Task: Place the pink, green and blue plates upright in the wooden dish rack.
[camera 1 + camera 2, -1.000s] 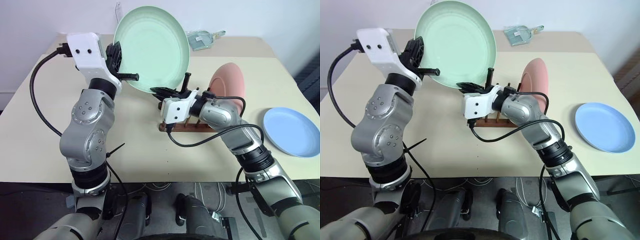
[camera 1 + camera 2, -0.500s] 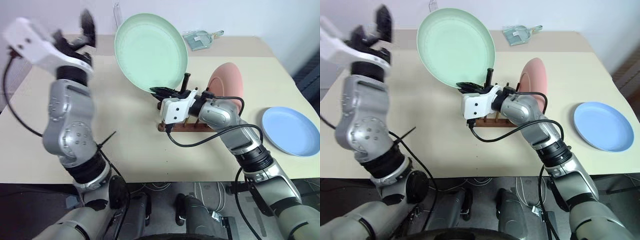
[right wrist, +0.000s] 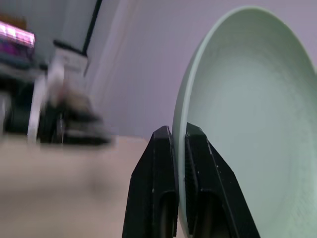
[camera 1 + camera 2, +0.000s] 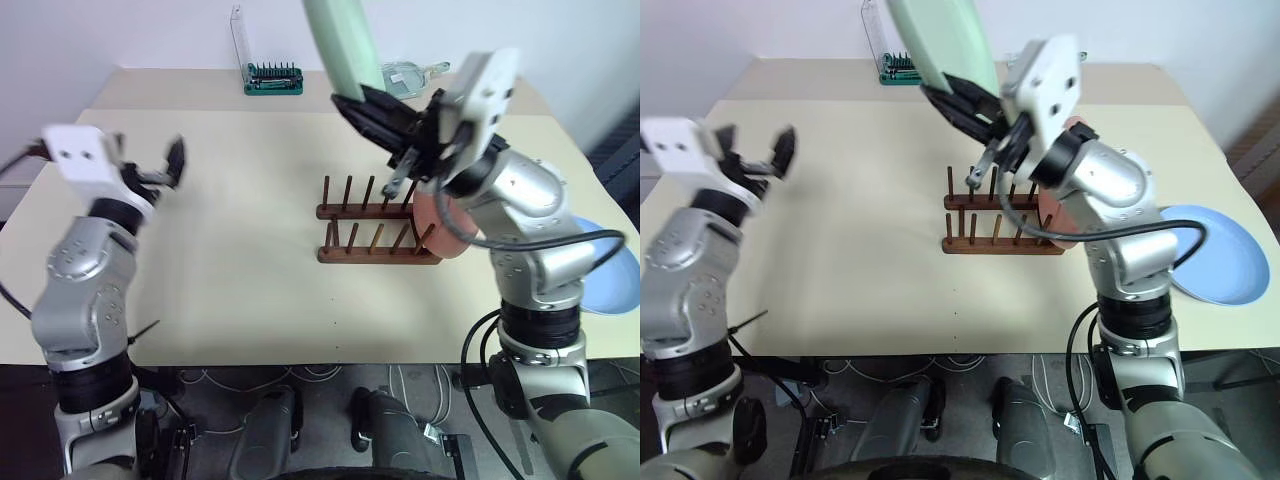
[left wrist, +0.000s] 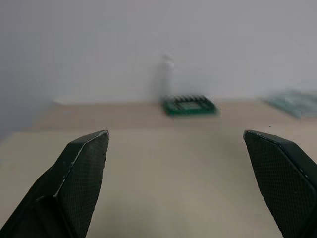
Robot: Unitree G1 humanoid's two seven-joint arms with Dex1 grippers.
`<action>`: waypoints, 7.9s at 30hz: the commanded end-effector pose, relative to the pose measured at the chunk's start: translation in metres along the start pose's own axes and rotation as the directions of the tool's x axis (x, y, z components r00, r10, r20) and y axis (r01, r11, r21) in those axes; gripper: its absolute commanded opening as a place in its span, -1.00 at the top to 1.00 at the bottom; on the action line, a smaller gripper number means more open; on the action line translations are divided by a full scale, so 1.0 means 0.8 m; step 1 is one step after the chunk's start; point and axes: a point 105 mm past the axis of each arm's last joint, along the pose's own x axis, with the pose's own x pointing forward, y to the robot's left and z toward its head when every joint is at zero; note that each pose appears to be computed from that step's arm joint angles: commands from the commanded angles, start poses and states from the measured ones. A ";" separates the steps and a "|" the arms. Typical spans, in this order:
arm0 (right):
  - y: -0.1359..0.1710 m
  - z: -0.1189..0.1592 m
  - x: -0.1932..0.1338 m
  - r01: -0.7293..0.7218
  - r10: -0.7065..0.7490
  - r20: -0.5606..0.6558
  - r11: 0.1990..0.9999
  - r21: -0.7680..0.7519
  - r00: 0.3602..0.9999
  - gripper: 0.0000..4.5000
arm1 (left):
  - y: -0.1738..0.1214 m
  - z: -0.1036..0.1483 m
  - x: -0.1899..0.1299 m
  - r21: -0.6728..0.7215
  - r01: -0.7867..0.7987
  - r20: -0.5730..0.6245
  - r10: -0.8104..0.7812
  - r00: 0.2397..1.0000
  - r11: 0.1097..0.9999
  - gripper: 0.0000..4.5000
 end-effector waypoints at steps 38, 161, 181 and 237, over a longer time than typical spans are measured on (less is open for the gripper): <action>-0.006 -0.077 -0.091 0.402 -0.325 -0.242 0.643 0.652 0.914 1.00 | -0.147 -0.036 -0.049 -0.127 0.600 -0.023 -0.607 0.794 0.790 -0.98; 0.028 0.019 -0.010 -0.007 -0.080 0.097 0.734 0.679 0.992 0.99 | -0.122 -0.059 -0.036 -0.069 0.567 -0.037 -0.570 0.821 0.821 -1.00; 0.030 -0.007 -0.005 0.160 -0.193 -0.047 0.624 0.765 0.980 0.99 | -0.105 -0.059 -0.035 -0.041 0.529 -0.058 -0.530 0.846 0.848 -1.00; -0.066 0.062 -0.114 0.278 -0.269 -0.126 0.959 0.052 0.955 -0.97 | -0.105 -0.069 -0.036 -0.058 0.524 -0.070 -0.527 0.847 0.850 -1.00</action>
